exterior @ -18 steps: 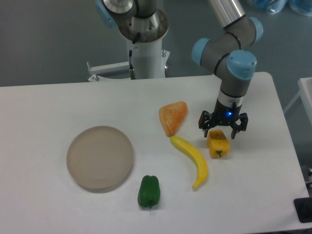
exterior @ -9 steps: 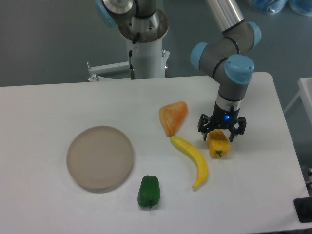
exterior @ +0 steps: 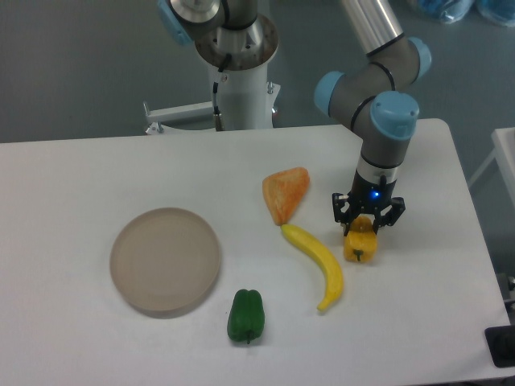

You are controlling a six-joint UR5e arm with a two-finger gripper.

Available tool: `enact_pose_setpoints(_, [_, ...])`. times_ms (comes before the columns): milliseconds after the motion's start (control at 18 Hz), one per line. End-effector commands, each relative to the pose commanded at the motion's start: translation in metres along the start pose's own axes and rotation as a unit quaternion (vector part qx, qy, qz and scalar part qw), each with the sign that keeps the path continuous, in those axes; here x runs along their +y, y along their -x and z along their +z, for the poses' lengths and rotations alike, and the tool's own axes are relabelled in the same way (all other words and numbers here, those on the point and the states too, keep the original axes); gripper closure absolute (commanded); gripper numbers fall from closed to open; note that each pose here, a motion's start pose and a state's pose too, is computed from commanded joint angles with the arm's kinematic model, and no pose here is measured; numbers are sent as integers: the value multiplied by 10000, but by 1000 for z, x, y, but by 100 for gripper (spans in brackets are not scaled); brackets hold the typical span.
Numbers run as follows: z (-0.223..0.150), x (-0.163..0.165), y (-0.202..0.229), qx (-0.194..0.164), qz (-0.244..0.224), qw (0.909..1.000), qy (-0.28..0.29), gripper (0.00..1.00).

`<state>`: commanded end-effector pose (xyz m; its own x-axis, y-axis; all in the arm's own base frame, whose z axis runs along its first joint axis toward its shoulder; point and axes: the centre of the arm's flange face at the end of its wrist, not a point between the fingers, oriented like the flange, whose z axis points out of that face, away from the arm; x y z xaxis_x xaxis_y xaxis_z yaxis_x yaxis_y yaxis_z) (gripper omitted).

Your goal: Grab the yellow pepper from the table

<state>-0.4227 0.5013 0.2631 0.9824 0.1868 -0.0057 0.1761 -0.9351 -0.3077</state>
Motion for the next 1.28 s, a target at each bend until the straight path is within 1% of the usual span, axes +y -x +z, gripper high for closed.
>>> enact_pose_setpoints(167, [-22, -13, 8, -154, 33, 9997, -168, 59])
enact_pose_setpoints(389, [-67, -50, 20, -473, 187, 9973, -534, 59])
enact_pose_setpoints(611, [-108, -79, 20, -604, 362, 9951, -690, 60])
enact_pose_setpoints(667, [-116, -84, 21, -637, 472, 9942, -729, 61])
enact_pose_setpoints(833, [-130, -94, 12, -756, 1006, 9890, -783, 61])
enact_pose_setpoints(944, [-135, -94, 14, -929, 1326, 9846, -663, 61])
enact_pose_setpoints(1000, [-135, -94, 12, -1057, 1550, 9809, -518, 60])
enact_pose_setpoints(1111, [-136, -103, -6, -1239, 1955, 9724, -307, 60])
enact_pose_setpoints(1278, [-138, -108, -6, -1196, 2078, 9708, -81, 61])
